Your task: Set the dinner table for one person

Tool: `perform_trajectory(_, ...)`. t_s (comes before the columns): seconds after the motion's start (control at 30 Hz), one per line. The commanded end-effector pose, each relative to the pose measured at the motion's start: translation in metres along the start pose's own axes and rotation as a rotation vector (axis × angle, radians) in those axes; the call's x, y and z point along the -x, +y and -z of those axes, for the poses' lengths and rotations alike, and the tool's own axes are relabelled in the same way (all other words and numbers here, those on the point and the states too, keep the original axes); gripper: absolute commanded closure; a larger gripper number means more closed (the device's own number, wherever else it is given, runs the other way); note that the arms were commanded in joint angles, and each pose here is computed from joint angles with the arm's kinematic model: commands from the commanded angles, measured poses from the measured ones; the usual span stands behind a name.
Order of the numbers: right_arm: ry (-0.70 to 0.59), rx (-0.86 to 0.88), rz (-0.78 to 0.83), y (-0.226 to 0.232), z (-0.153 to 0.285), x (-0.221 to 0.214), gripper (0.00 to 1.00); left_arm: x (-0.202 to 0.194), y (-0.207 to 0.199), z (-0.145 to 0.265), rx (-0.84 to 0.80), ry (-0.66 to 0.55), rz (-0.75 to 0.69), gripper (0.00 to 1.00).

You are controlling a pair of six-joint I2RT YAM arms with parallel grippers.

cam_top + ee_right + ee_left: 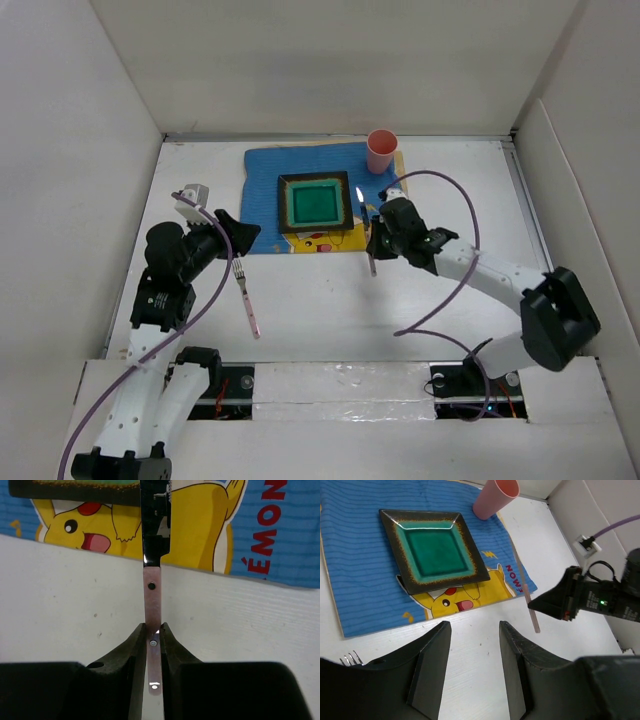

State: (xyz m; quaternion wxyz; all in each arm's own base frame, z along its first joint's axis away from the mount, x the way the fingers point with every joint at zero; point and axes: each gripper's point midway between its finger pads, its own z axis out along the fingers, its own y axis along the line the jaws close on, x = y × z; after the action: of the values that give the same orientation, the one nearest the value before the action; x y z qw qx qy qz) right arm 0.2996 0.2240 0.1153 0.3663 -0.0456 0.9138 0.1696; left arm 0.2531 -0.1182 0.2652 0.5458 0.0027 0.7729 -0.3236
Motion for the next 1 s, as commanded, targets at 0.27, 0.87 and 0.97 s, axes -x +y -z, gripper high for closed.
perform_trajectory(0.27,-0.039,-0.024,-0.007,-0.006,-0.085,0.092,1.00,0.015,-0.001,0.000,0.011,-0.037,-0.031,0.58)
perform_trajectory(0.87,0.073,-0.181,-0.025,-0.054,-0.166,0.090,1.00,0.011,0.015,-0.005,0.080,-0.015,-0.005,0.55)
perform_trajectory(0.97,0.063,-0.179,-0.033,-0.055,-0.166,0.088,0.86,0.015,0.037,-0.003,0.206,-0.040,0.041,0.54)
